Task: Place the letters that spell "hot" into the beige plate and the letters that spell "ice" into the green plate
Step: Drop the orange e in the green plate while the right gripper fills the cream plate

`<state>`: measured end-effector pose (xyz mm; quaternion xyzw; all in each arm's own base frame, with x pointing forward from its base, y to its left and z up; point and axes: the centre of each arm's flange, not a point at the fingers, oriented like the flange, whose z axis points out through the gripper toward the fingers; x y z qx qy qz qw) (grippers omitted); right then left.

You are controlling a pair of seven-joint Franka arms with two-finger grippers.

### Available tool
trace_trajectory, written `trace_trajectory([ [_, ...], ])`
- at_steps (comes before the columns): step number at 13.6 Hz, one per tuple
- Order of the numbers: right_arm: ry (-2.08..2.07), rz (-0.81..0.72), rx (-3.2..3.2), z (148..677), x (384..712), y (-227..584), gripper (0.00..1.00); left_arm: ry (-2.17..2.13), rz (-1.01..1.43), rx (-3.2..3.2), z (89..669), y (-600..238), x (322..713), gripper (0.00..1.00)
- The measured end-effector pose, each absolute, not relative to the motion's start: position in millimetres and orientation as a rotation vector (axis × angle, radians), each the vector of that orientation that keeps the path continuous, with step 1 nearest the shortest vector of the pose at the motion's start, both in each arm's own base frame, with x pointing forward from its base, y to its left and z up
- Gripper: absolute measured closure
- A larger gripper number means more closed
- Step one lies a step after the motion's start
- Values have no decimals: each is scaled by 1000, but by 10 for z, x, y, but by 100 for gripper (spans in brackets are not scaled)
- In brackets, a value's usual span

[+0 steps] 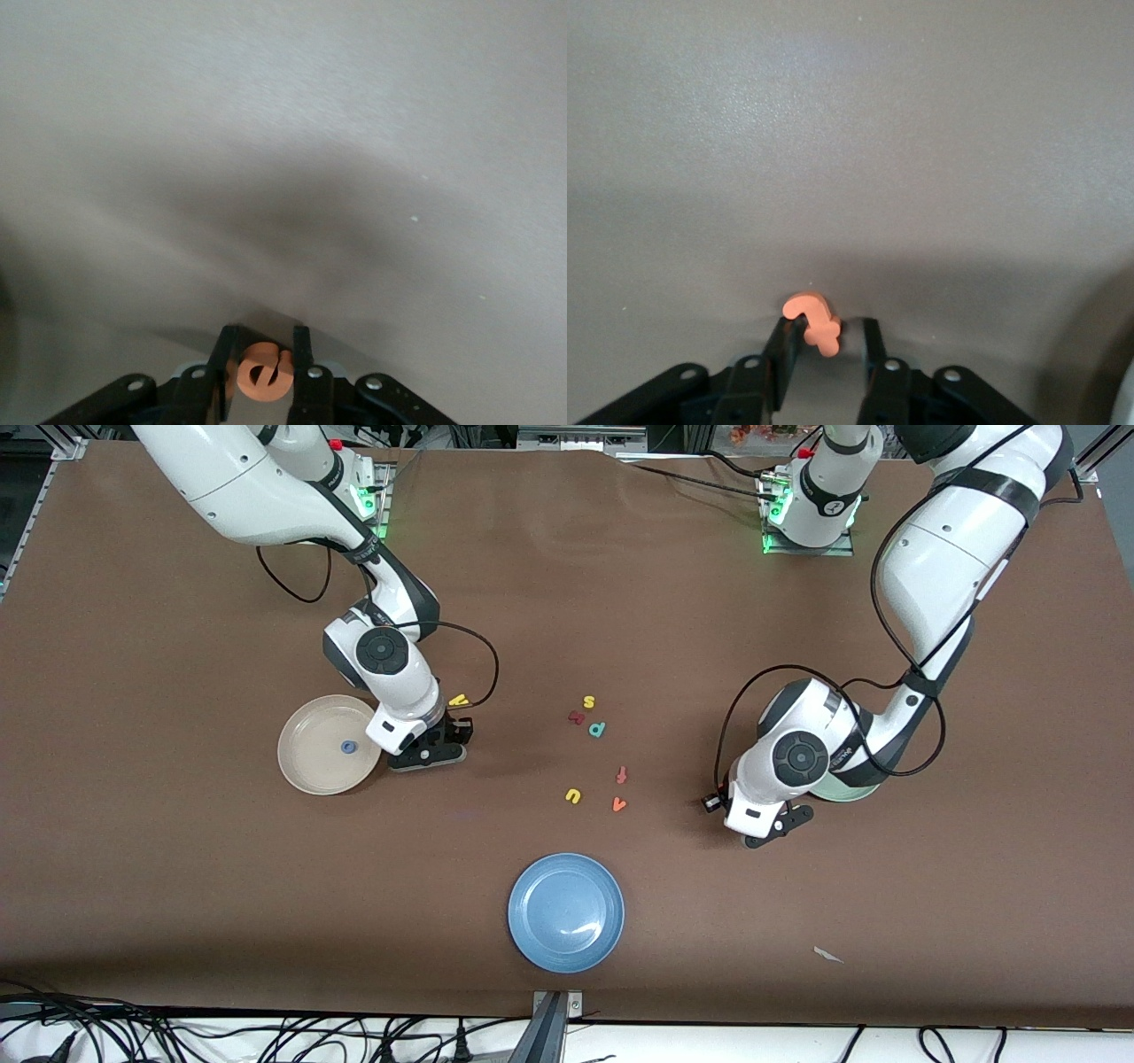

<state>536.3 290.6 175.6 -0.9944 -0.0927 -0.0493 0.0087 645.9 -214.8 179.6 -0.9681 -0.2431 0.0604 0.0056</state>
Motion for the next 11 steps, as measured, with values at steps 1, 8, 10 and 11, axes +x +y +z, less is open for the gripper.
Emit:
trace_trajectory([
  [1, -292, -155, -3107, 1756, 5362, 2908, 64, -736, 209, -3027, 1883, -2065, 6487, 72],
  [8, -299, -162, -3105, 1766, 5362, 2920, 82, -543, 514, -3033, 2644, -662, 6525, 72],
  [10, -300, -163, -3105, 1769, 5362, 2920, 82, -506, 569, -3020, 2561, -274, 6479, 72],
  [11, -299, -166, -3105, 1773, 5366, 2919, 82, -480, 565, -3003, 2498, -56, 6456, 72],
])
